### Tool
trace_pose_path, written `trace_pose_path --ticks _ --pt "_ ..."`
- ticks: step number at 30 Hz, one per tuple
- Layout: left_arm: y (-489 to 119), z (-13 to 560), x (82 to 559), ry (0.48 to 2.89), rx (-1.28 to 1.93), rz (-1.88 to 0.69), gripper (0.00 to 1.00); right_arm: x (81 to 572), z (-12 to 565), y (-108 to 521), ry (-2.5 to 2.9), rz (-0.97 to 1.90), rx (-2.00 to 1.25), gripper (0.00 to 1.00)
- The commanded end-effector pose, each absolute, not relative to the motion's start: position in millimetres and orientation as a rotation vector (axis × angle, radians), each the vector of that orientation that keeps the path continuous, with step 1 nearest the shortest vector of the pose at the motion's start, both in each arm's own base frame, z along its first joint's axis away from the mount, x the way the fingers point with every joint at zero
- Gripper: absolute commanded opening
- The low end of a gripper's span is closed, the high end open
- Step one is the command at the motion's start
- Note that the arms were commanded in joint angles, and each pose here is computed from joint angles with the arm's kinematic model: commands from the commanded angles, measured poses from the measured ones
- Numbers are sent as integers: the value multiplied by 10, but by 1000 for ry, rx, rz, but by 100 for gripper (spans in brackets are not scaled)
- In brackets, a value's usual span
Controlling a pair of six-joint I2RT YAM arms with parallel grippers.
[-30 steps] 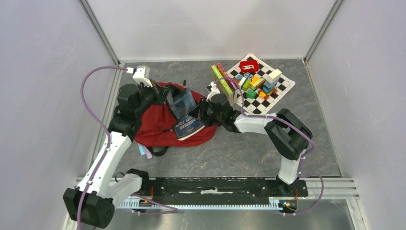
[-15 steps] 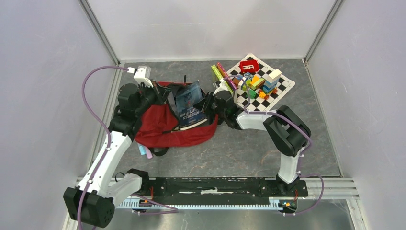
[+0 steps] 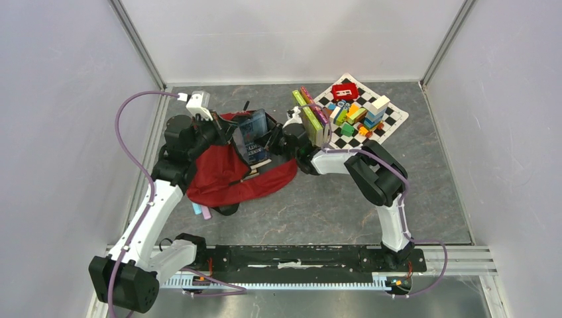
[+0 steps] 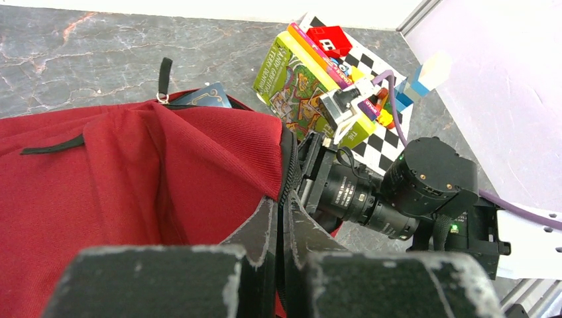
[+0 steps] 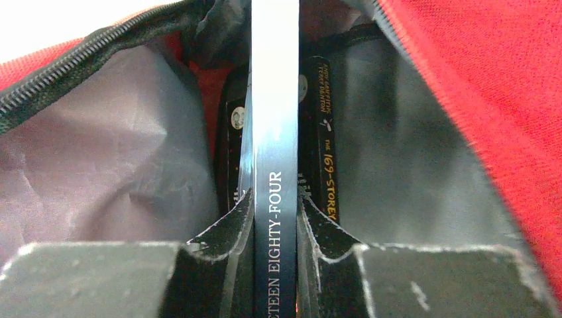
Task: Pack the student bag
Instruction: Place the book in the student bag.
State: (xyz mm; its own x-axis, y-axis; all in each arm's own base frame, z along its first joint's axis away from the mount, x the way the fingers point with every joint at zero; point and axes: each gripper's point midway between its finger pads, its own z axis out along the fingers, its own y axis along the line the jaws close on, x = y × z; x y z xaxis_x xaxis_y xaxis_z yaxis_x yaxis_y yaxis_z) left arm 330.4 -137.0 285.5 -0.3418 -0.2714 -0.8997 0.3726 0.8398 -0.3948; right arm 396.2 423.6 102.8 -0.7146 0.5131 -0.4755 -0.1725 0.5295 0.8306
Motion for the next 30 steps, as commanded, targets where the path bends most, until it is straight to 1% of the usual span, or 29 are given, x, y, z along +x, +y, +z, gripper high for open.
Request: trace_pose_path --ticks 1,10,17,18,19,22,25,27,30 --pt "-1464 3164 3294 1697 103 -730 2 4100 1347 4441 1934 1216 254 0" --pt "-1477 3159 3301 1701 105 -737 2 3600 975 4655 2042 1238 98 0" --pt "-1504 3137 3300 1710 108 -753 2 3540 876 4868 2071 1112 -100 0" --pt "-1505 3126 3303 1713 107 -753 2 3536 848 4901 2077 1095 -128 3" --pt "-1510 3122 3304 1715 108 -754 2 3528 834 4909 2080 1087 -142 9" --pt "-1507 3121 3307 1715 108 -751 2 3527 820 4808 2065 1035 -158 34" --pt "-1502 3129 3306 1711 108 -746 2 3583 914 4705 2033 943 -220 50" --pt "-1503 3126 3307 1712 108 -746 2 3620 991 4625 2009 880 -256 59" --pt "-1505 3125 3307 1712 109 -747 2 3661 1075 4490 1987 816 -285 65"
